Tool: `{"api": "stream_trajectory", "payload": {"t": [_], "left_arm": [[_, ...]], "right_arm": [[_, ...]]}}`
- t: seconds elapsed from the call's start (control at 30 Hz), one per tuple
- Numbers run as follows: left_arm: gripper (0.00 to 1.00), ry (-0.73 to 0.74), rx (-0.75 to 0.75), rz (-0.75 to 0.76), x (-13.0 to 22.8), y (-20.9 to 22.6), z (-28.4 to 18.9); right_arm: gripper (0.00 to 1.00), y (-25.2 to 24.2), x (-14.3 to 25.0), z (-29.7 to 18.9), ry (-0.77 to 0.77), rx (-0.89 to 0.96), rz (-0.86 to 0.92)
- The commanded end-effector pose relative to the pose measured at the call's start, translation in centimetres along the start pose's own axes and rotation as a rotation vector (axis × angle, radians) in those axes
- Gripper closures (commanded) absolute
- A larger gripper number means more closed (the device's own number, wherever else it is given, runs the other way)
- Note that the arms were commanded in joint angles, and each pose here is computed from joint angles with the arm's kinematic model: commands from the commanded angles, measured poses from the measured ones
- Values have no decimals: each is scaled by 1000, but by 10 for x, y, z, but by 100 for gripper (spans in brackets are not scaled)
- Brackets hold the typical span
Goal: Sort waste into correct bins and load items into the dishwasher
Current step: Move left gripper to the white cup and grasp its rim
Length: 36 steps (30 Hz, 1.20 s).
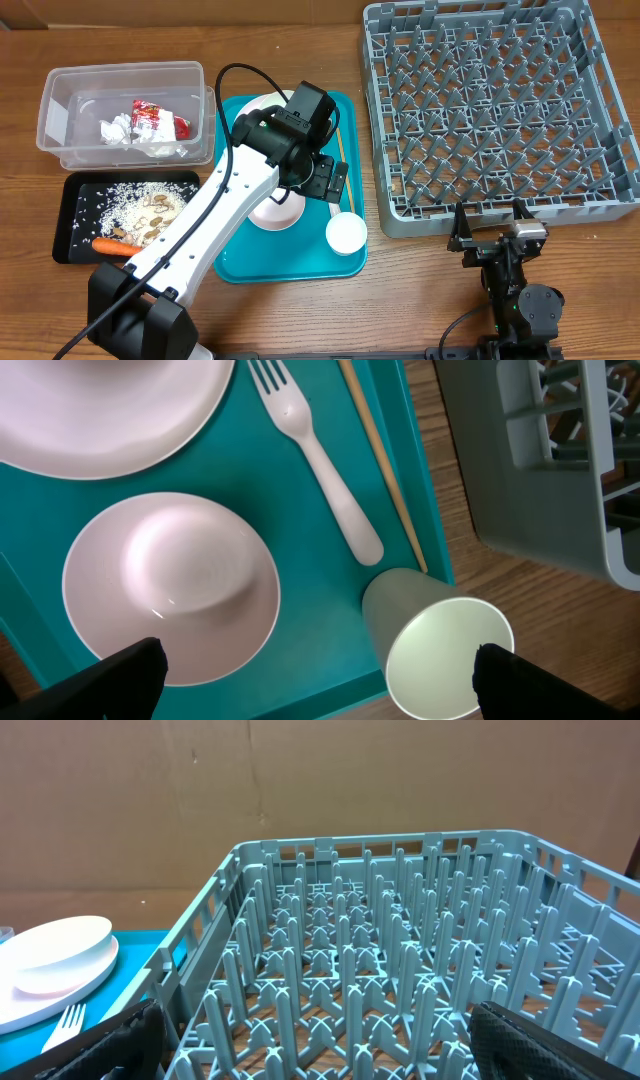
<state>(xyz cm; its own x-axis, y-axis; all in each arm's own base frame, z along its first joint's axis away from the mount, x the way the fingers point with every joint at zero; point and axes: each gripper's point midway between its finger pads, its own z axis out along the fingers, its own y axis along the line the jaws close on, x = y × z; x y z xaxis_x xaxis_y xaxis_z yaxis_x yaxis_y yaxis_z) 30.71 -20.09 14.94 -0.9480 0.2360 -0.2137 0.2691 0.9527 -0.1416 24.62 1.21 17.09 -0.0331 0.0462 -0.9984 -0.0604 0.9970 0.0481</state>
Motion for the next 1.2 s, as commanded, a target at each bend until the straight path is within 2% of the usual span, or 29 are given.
{"api": "stream_trajectory", "payload": {"t": [0.0, 0.17, 0.4, 0.5, 0.6, 0.7, 0.87, 1.03, 1.1, 1.17], "left_arm": [[0, 12, 21, 7, 4, -5, 2], [0, 1, 32, -18, 1, -7, 2], [0, 23, 24, -36, 6, -5, 2], [0, 29, 22, -37, 8, -5, 2], [0, 27, 22, -37, 7, -5, 2], [0, 11, 28, -36, 3, -6, 2], [0, -12, 36, -45, -3, -8, 2], [0, 0, 55, -63, 0, -11, 2], [3, 10, 76, -63, 1, -15, 1], [14, 26, 78, -64, 5, -15, 1]], "right_arm": [[0, -1, 1, 0, -8, 2, -1], [0, 1, 1, 0, -8, -7, 2], [0, 17, -1, -1, 4, -103, 337], [0, 35, -3, -4, 18, -205, 352], [0, 37, -1, -7, 72, -206, 360], [0, 38, -22, -15, 102, -198, 364], [0, 39, -95, -30, 90, -181, 362], [0, 40, -143, -35, 228, -140, 381], [0, 42, -152, -34, 296, -134, 391], [0, 48, -161, -33, 350, -154, 402]]}}
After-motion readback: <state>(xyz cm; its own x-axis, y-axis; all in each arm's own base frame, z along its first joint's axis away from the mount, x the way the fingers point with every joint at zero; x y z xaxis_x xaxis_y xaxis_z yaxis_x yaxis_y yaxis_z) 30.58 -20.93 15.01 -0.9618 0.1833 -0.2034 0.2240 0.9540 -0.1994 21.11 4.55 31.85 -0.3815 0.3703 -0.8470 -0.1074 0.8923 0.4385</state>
